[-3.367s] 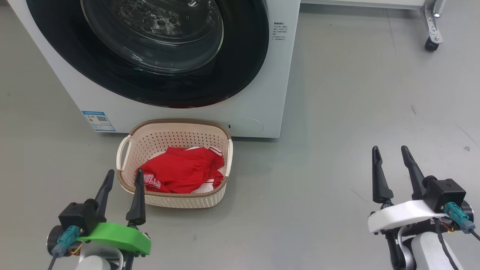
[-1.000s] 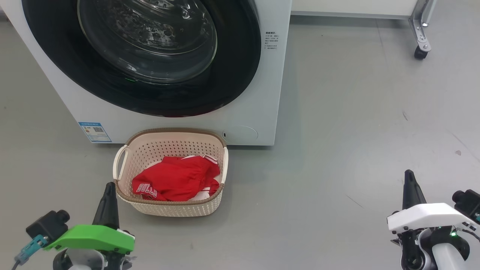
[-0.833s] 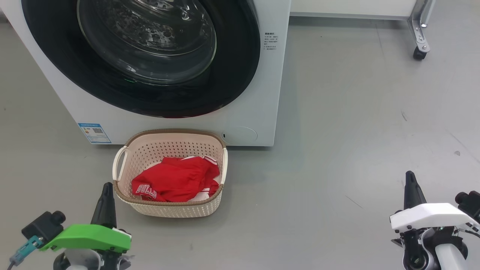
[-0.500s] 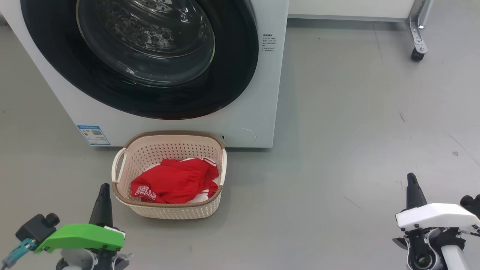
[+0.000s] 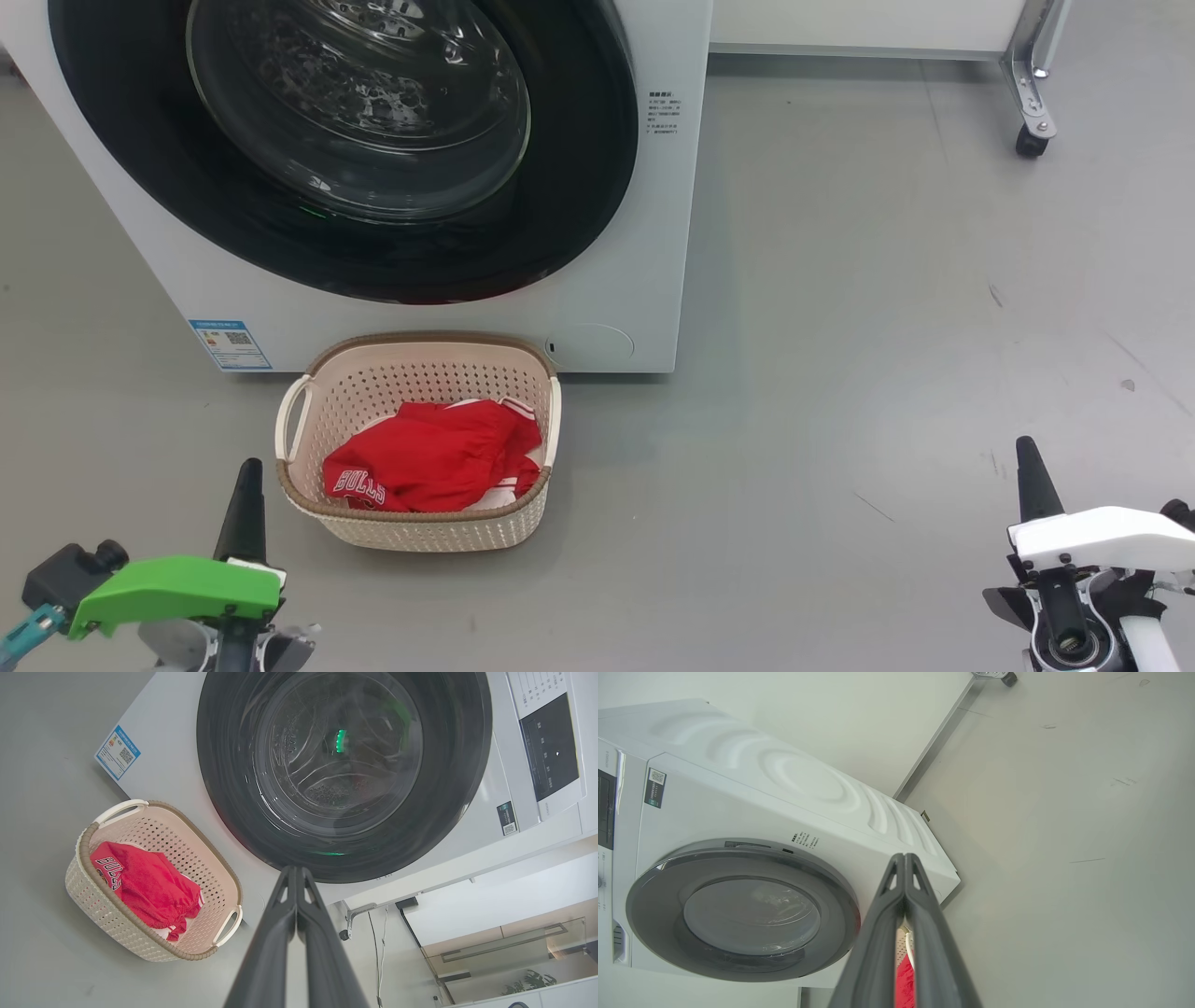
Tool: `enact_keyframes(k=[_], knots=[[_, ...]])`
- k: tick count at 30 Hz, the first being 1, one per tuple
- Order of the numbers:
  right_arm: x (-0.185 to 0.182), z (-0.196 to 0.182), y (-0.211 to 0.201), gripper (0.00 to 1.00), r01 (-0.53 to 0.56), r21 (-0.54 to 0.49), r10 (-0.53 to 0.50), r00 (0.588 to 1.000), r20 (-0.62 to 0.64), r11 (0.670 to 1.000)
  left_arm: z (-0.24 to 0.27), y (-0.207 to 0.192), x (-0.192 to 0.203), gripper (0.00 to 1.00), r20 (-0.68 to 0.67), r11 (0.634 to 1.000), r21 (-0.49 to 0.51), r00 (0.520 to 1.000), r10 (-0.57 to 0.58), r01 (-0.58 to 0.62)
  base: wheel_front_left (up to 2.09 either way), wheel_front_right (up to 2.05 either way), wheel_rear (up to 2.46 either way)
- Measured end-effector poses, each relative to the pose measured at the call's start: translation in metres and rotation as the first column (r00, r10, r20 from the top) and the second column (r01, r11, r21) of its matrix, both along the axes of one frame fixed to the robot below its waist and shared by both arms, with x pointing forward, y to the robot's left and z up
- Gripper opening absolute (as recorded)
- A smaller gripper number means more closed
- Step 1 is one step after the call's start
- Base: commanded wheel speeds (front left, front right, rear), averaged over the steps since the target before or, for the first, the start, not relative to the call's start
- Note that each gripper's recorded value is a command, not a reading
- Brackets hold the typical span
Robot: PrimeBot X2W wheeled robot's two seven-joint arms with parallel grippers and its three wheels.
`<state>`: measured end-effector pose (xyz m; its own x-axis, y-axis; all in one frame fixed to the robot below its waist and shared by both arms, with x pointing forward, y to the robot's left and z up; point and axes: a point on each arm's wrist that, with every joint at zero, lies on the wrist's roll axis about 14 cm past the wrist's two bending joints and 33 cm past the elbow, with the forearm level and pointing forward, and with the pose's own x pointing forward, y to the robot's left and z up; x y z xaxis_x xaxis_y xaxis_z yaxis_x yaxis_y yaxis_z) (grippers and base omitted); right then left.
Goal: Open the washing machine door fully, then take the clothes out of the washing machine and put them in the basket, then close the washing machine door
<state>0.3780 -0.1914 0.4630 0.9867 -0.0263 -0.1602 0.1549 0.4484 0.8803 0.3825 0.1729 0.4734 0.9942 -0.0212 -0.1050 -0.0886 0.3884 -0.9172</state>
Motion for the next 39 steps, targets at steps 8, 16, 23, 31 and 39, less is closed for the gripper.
enact_keyframes(k=[8,16,23,31,39], knots=[[-0.001,0.002,-0.003,0.0,0.015,0.107,-0.016,1.0,0.009,0.994,0.003,0.002,0.001,0.0,0.003,0.996,-0.087,1.0,0.006,-0.006,0.0,0.0,0.0],[-0.002,0.005,-0.007,0.0,0.027,0.21,-0.032,0.999,0.021,0.977,0.008,0.004,0.001,0.0,0.012,0.983,-0.182,1.0,0.014,-0.012,0.0,0.0,0.0],[-0.002,0.008,-0.01,0.0,0.036,0.299,-0.047,0.998,0.03,0.954,0.011,0.007,0.002,0.0,0.019,0.965,-0.261,1.0,0.023,-0.018,0.0,0.0,0.0],[-0.003,0.012,-0.013,0.0,0.039,0.385,-0.063,0.997,0.049,0.922,0.014,0.007,0.002,0.0,0.026,0.942,-0.335,0.999,0.022,-0.012,0.0,0.0,0.0],[-0.004,0.014,-0.016,0.0,0.044,0.454,-0.079,0.995,0.058,0.89,0.017,0.011,0.003,0.0,0.035,0.919,-0.395,0.999,0.032,-0.015,0.0,0.0,0.0]])
